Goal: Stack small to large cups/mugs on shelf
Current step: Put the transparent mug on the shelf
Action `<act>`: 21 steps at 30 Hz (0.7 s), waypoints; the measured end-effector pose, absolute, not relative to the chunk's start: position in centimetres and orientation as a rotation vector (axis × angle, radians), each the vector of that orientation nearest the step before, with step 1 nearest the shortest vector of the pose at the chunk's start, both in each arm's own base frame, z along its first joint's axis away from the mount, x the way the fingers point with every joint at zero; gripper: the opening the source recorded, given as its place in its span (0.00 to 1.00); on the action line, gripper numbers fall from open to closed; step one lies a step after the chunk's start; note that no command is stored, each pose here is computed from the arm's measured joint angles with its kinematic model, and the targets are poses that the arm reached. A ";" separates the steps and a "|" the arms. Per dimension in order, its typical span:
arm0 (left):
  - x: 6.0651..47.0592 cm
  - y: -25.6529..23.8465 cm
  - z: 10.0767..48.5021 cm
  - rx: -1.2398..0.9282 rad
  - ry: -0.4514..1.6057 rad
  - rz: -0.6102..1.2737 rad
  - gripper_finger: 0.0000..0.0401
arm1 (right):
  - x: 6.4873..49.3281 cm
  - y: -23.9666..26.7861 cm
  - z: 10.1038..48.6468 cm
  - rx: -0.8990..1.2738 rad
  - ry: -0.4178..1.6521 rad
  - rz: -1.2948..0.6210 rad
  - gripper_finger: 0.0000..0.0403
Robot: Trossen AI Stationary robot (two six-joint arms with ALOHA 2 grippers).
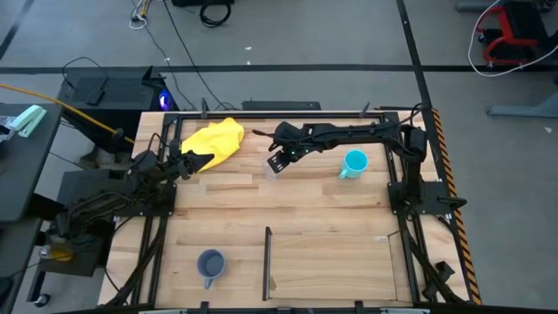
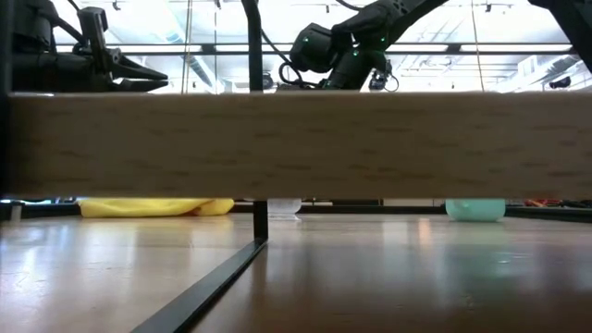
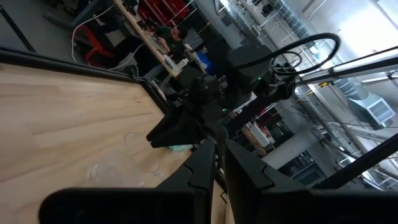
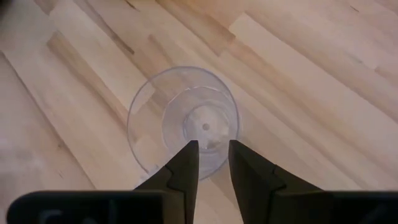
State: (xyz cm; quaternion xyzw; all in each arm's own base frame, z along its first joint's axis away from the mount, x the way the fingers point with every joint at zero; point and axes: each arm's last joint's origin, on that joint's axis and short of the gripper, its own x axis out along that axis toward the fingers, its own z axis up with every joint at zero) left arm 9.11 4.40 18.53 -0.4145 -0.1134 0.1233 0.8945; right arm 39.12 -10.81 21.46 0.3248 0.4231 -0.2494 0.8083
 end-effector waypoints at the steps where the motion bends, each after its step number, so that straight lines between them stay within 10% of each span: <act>1: 9.1 4.4 18.5 -0.860 -0.234 0.256 0.11 | 39.1 -10.8 21.4 0.694 0.904 -0.536 0.24; 21: 9.1 4.4 18.4 -0.865 -0.227 0.260 0.11 | 39.6 -11.1 20.3 0.690 0.912 -0.553 0.24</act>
